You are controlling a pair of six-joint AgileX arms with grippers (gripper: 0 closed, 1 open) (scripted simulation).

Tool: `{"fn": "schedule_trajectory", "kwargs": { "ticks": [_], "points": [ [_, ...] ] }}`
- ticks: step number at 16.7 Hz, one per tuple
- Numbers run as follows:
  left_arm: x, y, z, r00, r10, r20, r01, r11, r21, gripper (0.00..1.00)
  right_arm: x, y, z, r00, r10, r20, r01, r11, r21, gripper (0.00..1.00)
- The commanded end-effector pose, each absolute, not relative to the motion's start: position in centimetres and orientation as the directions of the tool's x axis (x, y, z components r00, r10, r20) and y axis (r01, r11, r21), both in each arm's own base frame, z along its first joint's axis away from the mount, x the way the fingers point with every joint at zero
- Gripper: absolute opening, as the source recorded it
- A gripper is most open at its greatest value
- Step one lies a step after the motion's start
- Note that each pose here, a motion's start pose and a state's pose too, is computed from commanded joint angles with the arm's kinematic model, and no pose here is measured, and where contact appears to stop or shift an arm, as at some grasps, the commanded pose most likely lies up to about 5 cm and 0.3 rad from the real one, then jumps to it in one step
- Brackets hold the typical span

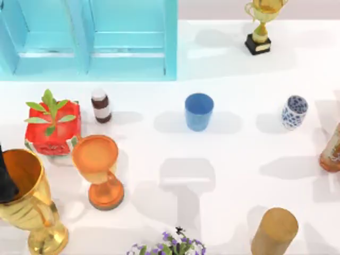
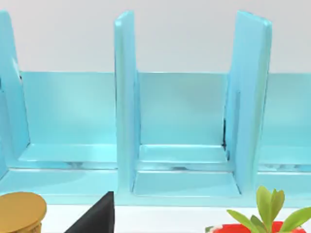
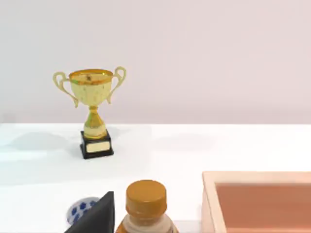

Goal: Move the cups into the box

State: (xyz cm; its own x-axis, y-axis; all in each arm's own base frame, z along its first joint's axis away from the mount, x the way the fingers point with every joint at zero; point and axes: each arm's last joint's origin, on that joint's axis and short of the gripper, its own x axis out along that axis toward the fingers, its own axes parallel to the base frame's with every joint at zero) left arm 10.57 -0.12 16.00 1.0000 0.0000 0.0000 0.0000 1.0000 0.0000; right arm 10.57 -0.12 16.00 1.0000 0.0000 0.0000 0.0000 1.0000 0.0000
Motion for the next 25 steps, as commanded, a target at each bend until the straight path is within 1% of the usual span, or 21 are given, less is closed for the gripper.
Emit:
{"fn": "schedule_trajectory", "kwargs": {
  "ticks": [3, 6, 10, 13, 16, 19, 22, 25],
  "points": [
    [10.6, -0.1, 16.0, 1.0, 0.0, 0.0, 0.0, 1.0, 0.0, 1.0, 10.6, -0.1, 16.2, 1.0, 0.002, -0.008, -0.002, 1.0, 0.001, 1.0],
    [10.6, -0.1, 16.0, 1.0, 0.0, 0.0, 0.0, 1.0, 0.0, 1.0, 10.7, 0.0, 17.9, 0.997, 0.014, -0.081, -0.013, 1.0, 0.011, 1.0],
    [10.6, -0.1, 16.0, 1.0, 0.0, 0.0, 0.0, 1.0, 0.0, 1.0, 11.9, 0.3, 22.9, 0.964, 0.033, -0.265, -0.025, 0.999, 0.034, 1.0],
    [10.6, -0.1, 16.0, 1.0, 0.0, 0.0, 0.0, 1.0, 0.0, 1.0, 15.1, 0.8, 27.6, 0.889, 0.045, -0.456, -0.025, 0.998, 0.05, 1.0],
    [10.6, -0.1, 16.0, 1.0, 0.0, 0.0, 0.0, 1.0, 0.0, 1.0, 20.9, 1.6, 30.7, 0.741, 0.048, -0.669, -0.016, 0.998, 0.054, 1.0],
    [10.6, -0.1, 16.0, 1.0, 0.0, 0.0, 0.0, 1.0, 0.0, 1.0, 27.9, 2.7, 31.1, 0.532, 0.039, -0.846, -0.002, 0.999, 0.045, 1.0],
    [10.6, -0.1, 16.0, 1.0, 0.0, 0.0, 0.0, 1.0, 0.0, 1.0, 34.1, 4.1, 29.5, 0.324, 0.024, -0.946, 0.008, 1.0, 0.029, 1.0],
    [10.6, -0.1, 16.0, 1.0, 0.0, 0.0, 0.0, 1.0, 0.0, 1.0, 38.6, 5.3, 27.4, 0.167, 0.012, -0.986, 0.014, 1.0, 0.014, 1.0]
  ]
}}
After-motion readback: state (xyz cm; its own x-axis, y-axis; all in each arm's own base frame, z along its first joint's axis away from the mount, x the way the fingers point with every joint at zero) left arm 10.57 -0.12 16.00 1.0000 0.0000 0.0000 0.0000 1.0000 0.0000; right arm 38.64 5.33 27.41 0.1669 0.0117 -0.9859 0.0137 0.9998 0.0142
